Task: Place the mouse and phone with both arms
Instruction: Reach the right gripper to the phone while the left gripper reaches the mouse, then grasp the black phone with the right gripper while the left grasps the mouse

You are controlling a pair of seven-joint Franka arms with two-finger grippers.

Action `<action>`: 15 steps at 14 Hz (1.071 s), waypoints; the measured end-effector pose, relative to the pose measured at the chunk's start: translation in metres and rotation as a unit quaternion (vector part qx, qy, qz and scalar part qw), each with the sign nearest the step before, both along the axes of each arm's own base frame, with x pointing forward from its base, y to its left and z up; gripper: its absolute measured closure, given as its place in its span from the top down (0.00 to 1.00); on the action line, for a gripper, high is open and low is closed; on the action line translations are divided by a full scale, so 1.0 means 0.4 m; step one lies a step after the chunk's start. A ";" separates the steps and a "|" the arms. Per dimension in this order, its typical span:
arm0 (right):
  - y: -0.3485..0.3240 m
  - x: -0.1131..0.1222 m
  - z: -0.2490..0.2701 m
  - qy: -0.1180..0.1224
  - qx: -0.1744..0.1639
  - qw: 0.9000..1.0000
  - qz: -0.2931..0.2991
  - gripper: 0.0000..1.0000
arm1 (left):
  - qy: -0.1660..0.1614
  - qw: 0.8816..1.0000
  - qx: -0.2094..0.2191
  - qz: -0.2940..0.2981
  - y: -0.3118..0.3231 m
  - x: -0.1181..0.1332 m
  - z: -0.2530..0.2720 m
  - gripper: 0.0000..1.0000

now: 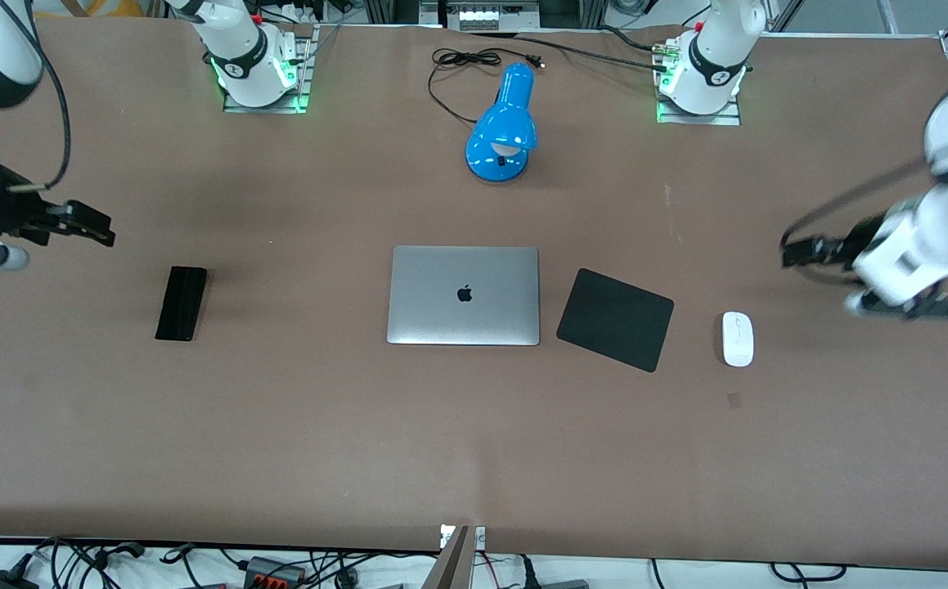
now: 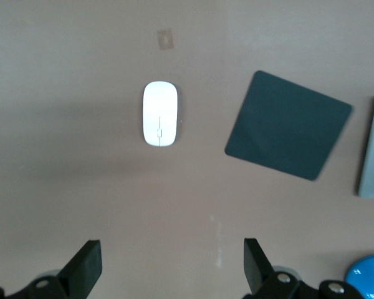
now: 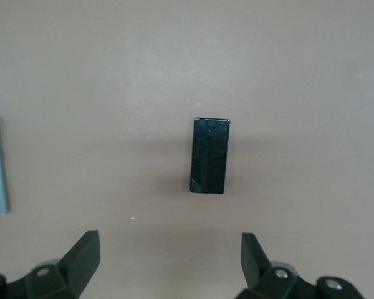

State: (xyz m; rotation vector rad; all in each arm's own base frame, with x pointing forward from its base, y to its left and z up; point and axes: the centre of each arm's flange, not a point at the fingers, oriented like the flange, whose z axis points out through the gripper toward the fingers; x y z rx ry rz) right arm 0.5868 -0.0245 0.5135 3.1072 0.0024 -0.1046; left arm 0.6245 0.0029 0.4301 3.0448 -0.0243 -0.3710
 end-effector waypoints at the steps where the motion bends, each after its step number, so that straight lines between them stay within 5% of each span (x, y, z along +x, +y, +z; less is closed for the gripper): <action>1: -0.005 0.013 -0.040 0.011 -0.006 1.000 0.001 1.00 | 0.012 1.000 -0.003 0.004 0.011 0.027 -0.100 1.00; 6: -0.059 0.080 -0.292 0.052 -0.007 0.999 -0.010 1.00 | 0.046 0.999 -0.008 0.012 0.034 0.079 -0.433 1.00; 9: -0.118 0.098 -0.463 0.064 -0.005 0.998 -0.025 1.00 | 0.066 0.997 0.034 -0.027 0.030 0.073 -0.522 1.00; 15: -0.126 0.067 -0.721 0.081 0.002 0.996 -0.025 1.00 | 0.061 0.997 0.033 -0.039 0.009 0.078 -0.619 1.00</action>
